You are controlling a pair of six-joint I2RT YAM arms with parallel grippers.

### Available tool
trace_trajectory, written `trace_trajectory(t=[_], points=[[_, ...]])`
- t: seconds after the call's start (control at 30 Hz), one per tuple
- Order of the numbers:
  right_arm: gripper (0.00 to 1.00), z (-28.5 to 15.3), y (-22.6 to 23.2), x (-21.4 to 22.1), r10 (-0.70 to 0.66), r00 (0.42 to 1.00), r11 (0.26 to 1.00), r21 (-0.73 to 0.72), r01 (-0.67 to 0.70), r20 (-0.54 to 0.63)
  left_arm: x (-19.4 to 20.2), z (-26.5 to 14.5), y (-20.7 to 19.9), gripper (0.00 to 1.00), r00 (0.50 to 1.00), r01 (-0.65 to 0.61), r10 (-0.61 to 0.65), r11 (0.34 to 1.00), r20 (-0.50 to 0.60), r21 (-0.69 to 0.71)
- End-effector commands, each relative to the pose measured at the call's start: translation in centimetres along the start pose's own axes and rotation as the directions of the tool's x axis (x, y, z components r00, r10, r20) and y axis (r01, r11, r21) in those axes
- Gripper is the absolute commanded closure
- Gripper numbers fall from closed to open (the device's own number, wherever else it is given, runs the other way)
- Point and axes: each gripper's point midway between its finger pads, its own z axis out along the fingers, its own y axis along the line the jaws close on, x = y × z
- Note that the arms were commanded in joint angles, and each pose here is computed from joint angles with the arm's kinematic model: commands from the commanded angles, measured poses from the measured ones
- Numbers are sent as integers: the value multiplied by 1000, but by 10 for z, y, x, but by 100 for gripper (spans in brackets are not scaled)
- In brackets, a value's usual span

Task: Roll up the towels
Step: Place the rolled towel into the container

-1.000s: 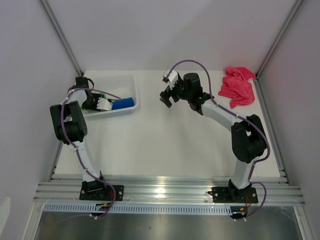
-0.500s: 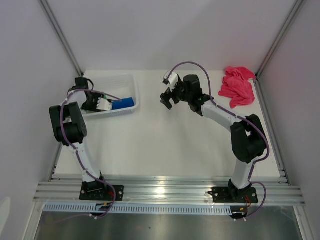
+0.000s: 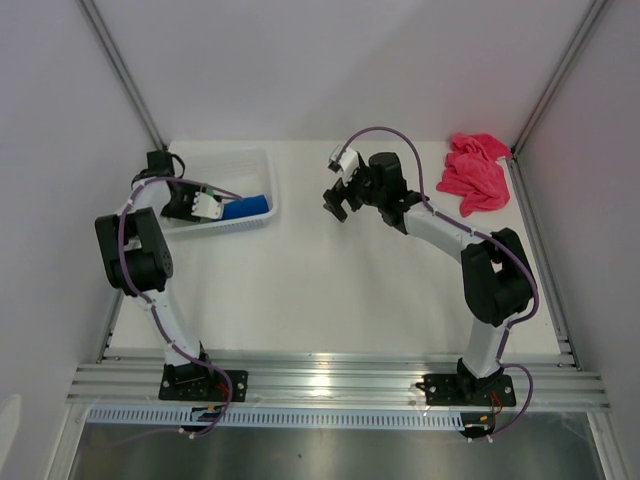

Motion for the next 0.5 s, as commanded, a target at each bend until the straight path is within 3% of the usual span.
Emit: trace_trajectory(t=[0.0, 0.47], points=[[1, -5, -6, -17, -24, 998, 1000, 12, 24, 52, -5, -36, 28, 37, 992, -126, 127, 989, 5, -81], [1, -4, -7, -9, -13, 999, 1000, 12, 13, 37, -15, -39, 11, 38, 991, -128, 129, 991, 37, -43]])
